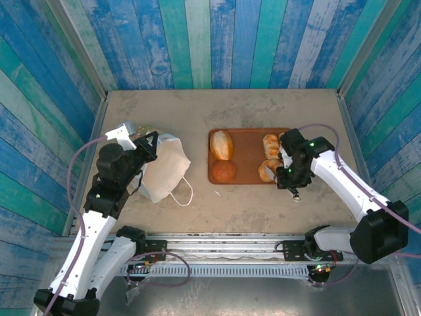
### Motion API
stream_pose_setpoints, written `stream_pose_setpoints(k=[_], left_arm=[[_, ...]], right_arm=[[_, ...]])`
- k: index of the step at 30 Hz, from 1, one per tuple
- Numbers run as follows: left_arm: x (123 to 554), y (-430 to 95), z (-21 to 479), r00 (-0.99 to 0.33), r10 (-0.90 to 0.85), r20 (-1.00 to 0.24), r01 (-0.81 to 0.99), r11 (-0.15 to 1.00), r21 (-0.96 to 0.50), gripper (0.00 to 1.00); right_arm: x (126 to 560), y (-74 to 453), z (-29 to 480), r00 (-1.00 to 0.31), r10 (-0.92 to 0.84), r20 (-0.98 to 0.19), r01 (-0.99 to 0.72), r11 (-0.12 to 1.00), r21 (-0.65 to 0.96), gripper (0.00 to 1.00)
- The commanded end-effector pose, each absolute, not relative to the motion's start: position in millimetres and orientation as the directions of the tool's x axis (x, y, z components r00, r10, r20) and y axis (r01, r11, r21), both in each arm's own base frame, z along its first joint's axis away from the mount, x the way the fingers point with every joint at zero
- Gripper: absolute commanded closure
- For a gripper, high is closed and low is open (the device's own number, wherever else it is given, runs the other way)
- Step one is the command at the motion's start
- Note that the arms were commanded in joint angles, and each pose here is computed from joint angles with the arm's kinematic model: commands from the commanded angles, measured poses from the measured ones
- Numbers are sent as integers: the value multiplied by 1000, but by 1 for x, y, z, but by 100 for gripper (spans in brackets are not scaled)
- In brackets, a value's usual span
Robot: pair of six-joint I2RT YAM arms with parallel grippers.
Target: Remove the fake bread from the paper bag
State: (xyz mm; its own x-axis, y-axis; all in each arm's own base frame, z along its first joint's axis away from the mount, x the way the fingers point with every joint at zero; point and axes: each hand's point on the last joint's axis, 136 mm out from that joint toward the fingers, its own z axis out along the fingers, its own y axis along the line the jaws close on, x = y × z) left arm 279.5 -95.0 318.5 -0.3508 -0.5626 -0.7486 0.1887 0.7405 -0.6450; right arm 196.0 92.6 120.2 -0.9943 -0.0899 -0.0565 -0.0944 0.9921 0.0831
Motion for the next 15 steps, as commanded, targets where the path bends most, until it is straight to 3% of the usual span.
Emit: stream_pose_setpoints(k=[1,15], left_arm=[[279,-92,319,-332,-561,-758,185,749,-636,100],[279,-90,319,-327,-562,-759,179,752,-634,100]], right_arm=[[188,78,120,-997,-52,-59,-54,998,33,56],[176,62,124,-999,25,-39,26,999,-25,56]])
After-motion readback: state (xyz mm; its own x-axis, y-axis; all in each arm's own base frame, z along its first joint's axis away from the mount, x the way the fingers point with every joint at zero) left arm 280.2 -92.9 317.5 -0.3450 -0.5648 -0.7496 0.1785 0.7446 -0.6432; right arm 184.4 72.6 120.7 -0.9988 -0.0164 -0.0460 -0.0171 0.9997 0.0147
